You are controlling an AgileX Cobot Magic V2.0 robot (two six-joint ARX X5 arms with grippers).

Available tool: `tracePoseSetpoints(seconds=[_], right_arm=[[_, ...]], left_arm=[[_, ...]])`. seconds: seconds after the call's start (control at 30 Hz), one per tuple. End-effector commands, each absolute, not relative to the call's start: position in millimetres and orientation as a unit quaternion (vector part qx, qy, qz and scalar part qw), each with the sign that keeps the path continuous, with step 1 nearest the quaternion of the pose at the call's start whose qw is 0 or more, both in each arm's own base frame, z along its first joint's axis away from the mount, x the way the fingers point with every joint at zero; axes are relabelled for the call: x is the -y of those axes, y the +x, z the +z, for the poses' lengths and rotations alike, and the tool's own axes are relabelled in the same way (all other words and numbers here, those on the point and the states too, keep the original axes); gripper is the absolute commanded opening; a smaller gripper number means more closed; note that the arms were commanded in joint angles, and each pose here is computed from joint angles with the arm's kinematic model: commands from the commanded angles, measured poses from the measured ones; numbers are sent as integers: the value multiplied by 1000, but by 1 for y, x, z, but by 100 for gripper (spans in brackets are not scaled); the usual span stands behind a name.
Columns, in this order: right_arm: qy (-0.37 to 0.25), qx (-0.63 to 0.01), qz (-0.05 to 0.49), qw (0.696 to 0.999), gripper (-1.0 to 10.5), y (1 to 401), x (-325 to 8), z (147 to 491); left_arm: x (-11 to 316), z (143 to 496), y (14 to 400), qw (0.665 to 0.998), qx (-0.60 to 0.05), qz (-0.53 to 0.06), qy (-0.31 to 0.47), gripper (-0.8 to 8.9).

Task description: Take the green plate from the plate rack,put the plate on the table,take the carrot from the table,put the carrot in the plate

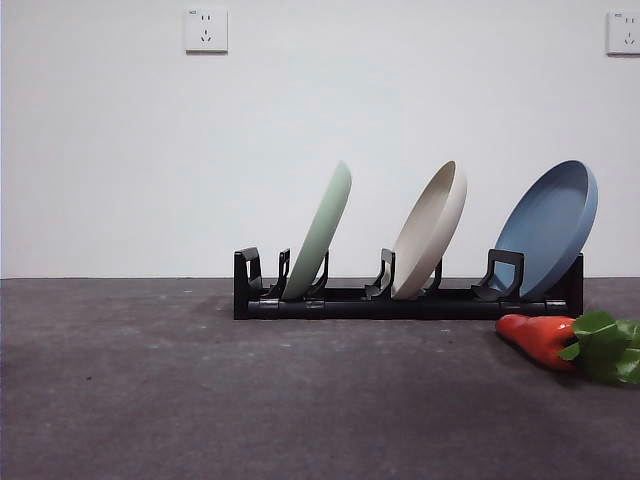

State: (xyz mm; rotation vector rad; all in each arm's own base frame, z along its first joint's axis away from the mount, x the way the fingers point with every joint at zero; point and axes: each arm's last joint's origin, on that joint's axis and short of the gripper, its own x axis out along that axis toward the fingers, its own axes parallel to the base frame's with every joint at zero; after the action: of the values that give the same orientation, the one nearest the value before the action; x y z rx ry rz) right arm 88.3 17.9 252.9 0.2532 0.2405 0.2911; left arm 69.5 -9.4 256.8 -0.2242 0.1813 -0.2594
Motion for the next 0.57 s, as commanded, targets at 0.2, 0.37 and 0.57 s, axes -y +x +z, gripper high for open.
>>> tracePoseSetpoints(seconds=[0.2, 0.37, 0.57], right_arm=[[40, -166, 210, 963, -12, 81, -20, 316], [-3, -213, 221, 952, -12, 77, -20, 344], [-15, -267, 232, 935, -11, 73, -20, 360]], left_arm=[[13, 309, 62, 969, -124, -196, -89, -8], [15, 335, 59, 954, -169, -239, -63, -8], [17, 357, 55, 935, -219, -276, -43, -8]])
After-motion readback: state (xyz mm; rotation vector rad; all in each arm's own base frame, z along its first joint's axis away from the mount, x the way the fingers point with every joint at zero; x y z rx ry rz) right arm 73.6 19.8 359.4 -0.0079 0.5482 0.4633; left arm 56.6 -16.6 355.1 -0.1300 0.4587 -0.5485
